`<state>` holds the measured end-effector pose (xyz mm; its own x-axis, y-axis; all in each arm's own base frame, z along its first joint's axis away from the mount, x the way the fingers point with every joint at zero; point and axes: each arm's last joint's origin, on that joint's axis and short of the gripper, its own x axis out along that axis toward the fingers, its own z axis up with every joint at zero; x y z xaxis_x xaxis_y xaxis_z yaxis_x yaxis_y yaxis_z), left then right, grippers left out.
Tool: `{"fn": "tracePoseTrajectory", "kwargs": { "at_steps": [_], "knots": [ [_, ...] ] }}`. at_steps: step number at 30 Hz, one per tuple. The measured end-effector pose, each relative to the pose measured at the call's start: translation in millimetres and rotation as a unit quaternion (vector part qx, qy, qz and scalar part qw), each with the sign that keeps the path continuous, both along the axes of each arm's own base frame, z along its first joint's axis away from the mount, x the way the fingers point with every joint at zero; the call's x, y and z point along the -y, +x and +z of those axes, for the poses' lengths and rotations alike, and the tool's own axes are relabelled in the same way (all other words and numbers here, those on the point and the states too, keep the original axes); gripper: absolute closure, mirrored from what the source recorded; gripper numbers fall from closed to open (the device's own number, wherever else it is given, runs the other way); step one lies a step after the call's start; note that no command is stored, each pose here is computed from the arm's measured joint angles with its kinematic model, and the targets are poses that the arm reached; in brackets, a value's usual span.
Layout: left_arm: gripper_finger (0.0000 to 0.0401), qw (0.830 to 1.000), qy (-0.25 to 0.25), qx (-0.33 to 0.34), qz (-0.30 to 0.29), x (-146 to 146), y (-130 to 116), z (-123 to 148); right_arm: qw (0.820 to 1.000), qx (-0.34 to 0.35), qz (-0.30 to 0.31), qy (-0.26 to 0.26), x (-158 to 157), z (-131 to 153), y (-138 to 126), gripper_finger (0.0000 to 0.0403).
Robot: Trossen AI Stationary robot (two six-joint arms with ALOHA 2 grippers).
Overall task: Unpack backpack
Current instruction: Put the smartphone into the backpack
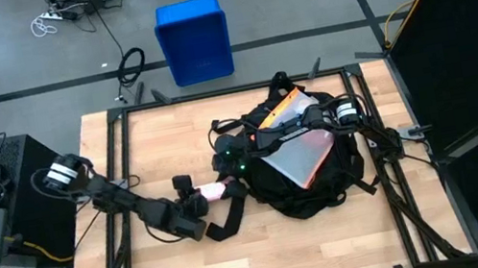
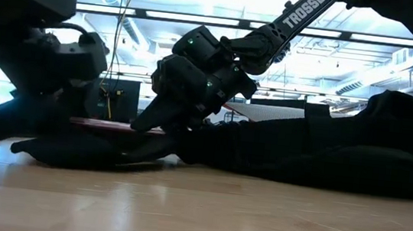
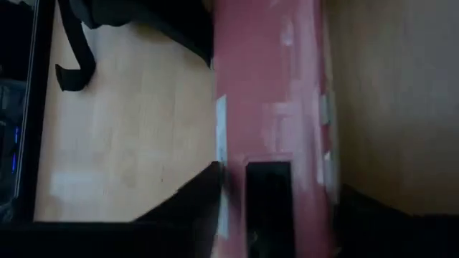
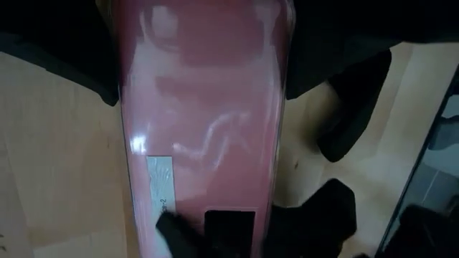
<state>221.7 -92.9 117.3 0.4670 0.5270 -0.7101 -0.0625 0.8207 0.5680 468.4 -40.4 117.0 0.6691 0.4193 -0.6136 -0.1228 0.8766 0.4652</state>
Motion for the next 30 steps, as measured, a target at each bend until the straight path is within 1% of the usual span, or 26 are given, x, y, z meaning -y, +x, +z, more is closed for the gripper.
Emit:
{"fn": "tracePoseTrajectory", "kwargs": {
  "at_steps": [2, 3, 4, 6, 9, 12, 14, 17, 20, 23, 25, 28, 30],
  "knots": [
    [0.0355, 1.0, 0.019, -0.003, -0.004, 0, 2, 3, 1.0, 0.017, 0.006, 0.003, 0, 5, 1, 0.0086],
    [0.0376, 1.0, 0.011, 0.005, -0.004, 1, 5, 6, 1.0, 0.026, 0.005, -0.004, 0, 7, 3, 0.0085],
    [0.0384, 1.0, 0.007, 0.014, -0.004, 3, 9, 10, 1.0, 0.029, 0.009, -0.004, 0, 6, 3, 0.0084],
    [0.0392, 1.0, 0.007, 0.012, -0.005, 5, 12, 16, 0.999, 0.032, 0.015, -0.014, -2, 5, 3, 0.0085],
    [0.0397, 1.0, 0.015, 0.014, -0.002, 9, 20, 33, 0.998, 0.046, 0.029, -0.028, -2, 23, -1, 0.0099],
    [0.0398, 0.999, 0.03, 0.023, 0.017, 13, 26, 54, 0.995, 0.069, 0.039, -0.054, -2, 57, -9, 0.0119],
    [0.0399, 0.998, 0.041, 0.034, 0.019, 16, 29, 71, 0.993, 0.079, 0.051, -0.076, -6, 84, -19, 0.0135],
    [0.0399, 0.996, 0.059, 0.065, 0.021, 21, 33, 95, 0.985, 0.083, 0.05, -0.143, -24, 128, -40, 0.0161],
    [0.04, 0.992, 0.064, 0.104, 0.01, 24, 39, 117, 0.968, 0.06, 0.028, -0.244, -52, 163, -67, 0.0188],
    [0.04, 0.989, 0.065, 0.129, -0.02, 23, 53, 129, 0.944, 0.009, 0.011, -0.329, -84, 182, -98, 0.0208],
    [0.04, 0.987, 0.056, 0.135, -0.063, 19, 66, 134, 0.93, -0.025, -0.004, -0.366, -105, 189, -119, 0.0216],
    [0.0401, 0.98, 0.044, 0.147, -0.126, 8, 83, 142, 0.915, -0.068, -0.035, -0.396, -130, 195, -147, 0.0221],
    [0.0401, 0.973, 0.052, 0.159, -0.162, -3, 93, 148, 0.902, -0.095, -0.069, -0.415, -140, 193, -166, 0.0222]
  ]
}}
